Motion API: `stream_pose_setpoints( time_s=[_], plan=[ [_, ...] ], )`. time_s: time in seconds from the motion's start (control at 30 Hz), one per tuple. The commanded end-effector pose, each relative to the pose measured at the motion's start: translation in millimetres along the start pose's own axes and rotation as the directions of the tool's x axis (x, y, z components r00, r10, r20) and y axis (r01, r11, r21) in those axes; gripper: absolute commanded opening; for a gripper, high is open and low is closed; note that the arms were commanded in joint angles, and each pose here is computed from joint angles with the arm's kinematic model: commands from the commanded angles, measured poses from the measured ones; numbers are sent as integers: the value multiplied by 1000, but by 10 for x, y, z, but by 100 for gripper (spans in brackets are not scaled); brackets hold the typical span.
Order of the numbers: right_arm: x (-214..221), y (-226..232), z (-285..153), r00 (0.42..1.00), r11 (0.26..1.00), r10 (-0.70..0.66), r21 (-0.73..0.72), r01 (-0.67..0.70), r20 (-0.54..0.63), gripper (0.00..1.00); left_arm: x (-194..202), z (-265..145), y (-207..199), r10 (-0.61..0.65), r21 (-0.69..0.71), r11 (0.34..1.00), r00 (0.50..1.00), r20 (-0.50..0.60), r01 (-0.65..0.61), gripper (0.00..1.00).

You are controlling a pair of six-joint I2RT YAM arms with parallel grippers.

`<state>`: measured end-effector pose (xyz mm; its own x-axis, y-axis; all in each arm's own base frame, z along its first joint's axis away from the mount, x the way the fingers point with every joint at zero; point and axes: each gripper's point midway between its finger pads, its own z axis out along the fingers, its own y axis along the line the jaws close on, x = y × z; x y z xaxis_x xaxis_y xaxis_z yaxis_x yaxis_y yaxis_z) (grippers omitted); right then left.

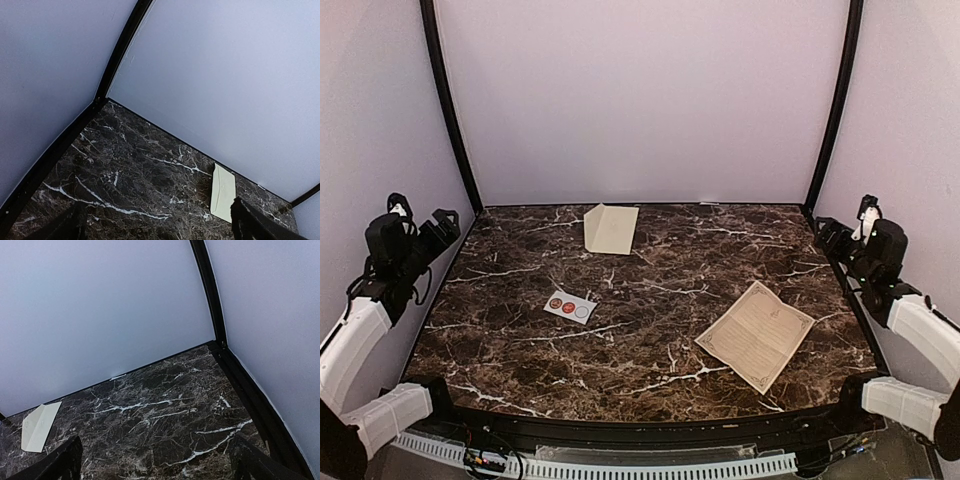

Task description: Place the letter into the envelope and seal it

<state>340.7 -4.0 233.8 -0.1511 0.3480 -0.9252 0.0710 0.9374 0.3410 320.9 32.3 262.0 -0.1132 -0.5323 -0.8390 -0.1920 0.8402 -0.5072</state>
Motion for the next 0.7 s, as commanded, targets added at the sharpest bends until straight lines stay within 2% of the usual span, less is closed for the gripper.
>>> stream_pose_setpoints(
  time_s=[0.0, 0.13, 0.27, 0.37, 0.47, 0.67],
  plan=[
    [-53, 39, 30, 997, 998, 66, 4, -66, -41, 99, -20, -53, -139, 15, 20, 1000, 996, -88, -14, 99],
    [-8, 175, 84, 990, 998, 29, -50, -37, -137, 99, 2, -34, -333, 93, 116, 990, 986, -137, -78, 99],
    [8, 344, 46, 982, 990, -46, -142, 20, -183, 99, -32, -3, -433, 206, 163, 970, 967, -148, -182, 98],
    [86, 451, -6, 969, 979, -77, -199, 30, -235, 99, -182, 45, -487, 306, 155, 946, 942, -141, -284, 95],
    [299, 696, -42, 943, 965, -114, -260, 31, -314, 99, -225, 124, -603, 329, 165, 938, 931, -160, -304, 92],
    [850, 1237, -50, 889, 935, -181, -353, 24, -420, 99, 150, 335, -1386, 397, 385, 875, 890, -226, -292, 92]
  ],
)
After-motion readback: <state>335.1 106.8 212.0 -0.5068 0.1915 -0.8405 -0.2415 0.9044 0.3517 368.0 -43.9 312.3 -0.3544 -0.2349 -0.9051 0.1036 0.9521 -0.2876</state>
